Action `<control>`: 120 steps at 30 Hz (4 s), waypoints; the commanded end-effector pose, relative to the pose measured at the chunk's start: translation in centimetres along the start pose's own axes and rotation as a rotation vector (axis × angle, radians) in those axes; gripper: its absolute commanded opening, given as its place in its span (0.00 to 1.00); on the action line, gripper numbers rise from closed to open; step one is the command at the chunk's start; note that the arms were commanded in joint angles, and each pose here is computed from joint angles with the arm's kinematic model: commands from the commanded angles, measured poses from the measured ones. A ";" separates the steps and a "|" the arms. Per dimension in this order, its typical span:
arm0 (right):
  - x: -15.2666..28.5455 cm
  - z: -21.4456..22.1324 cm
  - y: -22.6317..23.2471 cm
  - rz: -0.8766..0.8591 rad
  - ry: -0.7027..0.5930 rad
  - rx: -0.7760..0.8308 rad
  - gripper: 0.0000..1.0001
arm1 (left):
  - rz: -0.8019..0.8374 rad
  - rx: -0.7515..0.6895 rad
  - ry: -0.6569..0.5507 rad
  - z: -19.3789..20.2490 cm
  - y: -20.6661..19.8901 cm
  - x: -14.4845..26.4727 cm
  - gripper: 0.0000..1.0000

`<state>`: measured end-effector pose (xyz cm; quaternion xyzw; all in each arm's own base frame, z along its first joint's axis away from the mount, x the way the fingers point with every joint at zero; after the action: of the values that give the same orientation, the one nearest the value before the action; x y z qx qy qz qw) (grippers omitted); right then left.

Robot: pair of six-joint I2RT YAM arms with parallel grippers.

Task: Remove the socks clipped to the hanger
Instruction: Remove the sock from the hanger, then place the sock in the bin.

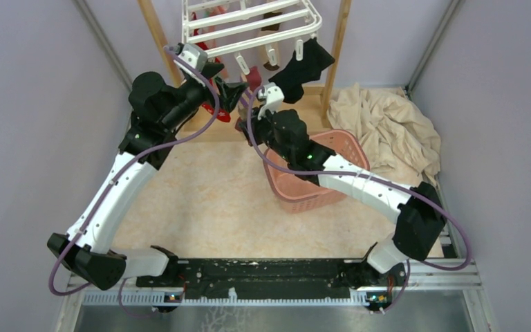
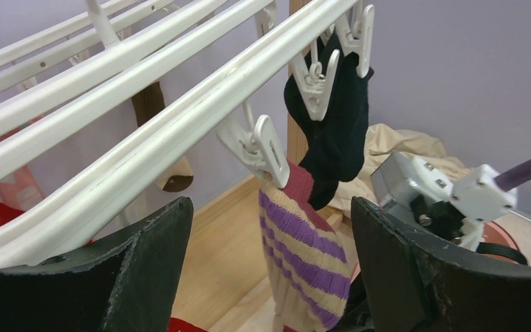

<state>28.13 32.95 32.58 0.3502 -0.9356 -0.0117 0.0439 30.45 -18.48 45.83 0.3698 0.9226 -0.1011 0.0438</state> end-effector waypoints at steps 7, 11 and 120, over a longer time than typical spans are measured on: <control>1.7 -1.7 0.6 -0.123 -0.053 -0.030 0.00 | 0.115 0.066 -0.060 -0.8 0.2 -1.8 0.91; 2.2 -1.2 0.6 -0.130 -0.038 -0.033 0.00 | 0.130 0.092 -0.077 -0.7 0.9 -2.0 0.91; 13.4 1.3 -9.9 0.260 0.229 -0.004 0.00 | -0.125 0.174 -0.101 -0.5 6.1 0.5 0.11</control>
<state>24.47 17.09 32.51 0.2310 -0.9619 0.0417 0.1405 34.99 -14.58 44.07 0.3243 0.9218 -0.2093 0.0371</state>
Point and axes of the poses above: each gripper's point midway between its finger pads, its own x axis back along the fingers, its own y axis along the line the jaws close on, z = x × y, the point moved 7 cm from there along x, back along the fingers, and after that the axes turned 12 degrees about x, right-handed, at the moved point
